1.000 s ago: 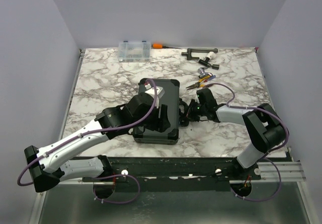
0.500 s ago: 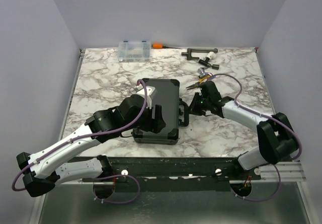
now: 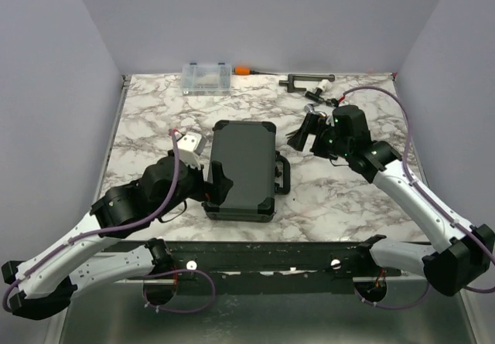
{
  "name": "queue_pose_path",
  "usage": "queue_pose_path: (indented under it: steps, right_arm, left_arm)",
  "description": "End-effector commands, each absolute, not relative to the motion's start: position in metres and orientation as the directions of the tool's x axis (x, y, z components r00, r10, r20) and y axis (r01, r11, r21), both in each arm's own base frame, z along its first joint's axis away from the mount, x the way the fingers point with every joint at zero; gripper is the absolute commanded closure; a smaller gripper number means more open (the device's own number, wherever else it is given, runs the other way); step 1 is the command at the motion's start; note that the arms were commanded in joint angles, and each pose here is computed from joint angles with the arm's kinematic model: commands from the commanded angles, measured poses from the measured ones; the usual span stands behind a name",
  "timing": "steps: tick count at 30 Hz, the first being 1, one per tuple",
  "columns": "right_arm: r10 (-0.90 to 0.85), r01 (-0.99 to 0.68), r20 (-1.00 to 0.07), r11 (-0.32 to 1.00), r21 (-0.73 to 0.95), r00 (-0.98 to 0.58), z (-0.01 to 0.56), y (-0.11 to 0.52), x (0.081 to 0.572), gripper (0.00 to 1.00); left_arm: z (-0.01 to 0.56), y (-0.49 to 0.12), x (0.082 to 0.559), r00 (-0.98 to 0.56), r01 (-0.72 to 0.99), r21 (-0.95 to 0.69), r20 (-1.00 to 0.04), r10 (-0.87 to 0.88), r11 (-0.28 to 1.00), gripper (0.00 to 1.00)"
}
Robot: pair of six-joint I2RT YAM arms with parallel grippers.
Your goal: Pack up texas hold em set
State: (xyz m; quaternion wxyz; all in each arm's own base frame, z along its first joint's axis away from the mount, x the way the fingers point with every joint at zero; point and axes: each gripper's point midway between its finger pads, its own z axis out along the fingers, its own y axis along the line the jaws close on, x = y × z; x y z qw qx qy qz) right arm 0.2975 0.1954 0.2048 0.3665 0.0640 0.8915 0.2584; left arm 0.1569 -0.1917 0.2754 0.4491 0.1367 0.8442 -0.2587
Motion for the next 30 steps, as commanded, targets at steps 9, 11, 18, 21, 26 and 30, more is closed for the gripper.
queue_pose_path:
  steps: [9, 11, 18, 21, 26, 30]
  right_arm:
    - [0.330, -0.253, -0.776, 0.815, 0.521, -0.537, 0.310, 0.177, 0.270, 0.00]
    - [0.352, -0.270, -0.790, 0.803, 0.531, -0.503, 0.321, 0.174, 0.265, 0.00]
    - [0.446, -0.369, -0.837, 0.755, 0.542, -0.318, 0.352, 0.155, 0.239, 0.00]
    - [0.485, -0.345, -0.834, 0.760, 0.551, -0.265, 0.353, 0.141, 0.232, 0.00]
    - [0.483, -0.289, -0.830, 0.782, 0.552, -0.278, 0.337, 0.127, 0.220, 0.00]
    - [0.484, -0.241, -0.828, 0.800, 0.550, -0.283, 0.325, 0.115, 0.214, 0.00]
  left_arm:
    - [0.295, -0.085, 0.182, -0.227, 0.246, -0.063, -0.974, -0.005, 0.967, 0.02]
    - [0.295, -0.074, 0.181, -0.182, 0.230, -0.063, -0.983, -0.021, 0.971, 0.02]
    - [0.282, -0.063, 0.167, -0.062, 0.298, -0.180, -0.984, -0.169, 0.937, 0.02]
    - [0.286, -0.061, 0.162, -0.015, 0.328, -0.217, -0.974, -0.225, 0.919, 0.02]
    - [0.282, -0.065, 0.163, -0.020, 0.334, -0.221, -0.974, -0.228, 0.916, 0.02]
    - [0.277, -0.072, 0.168, -0.035, 0.335, -0.181, -0.983, -0.180, 0.925, 0.02]
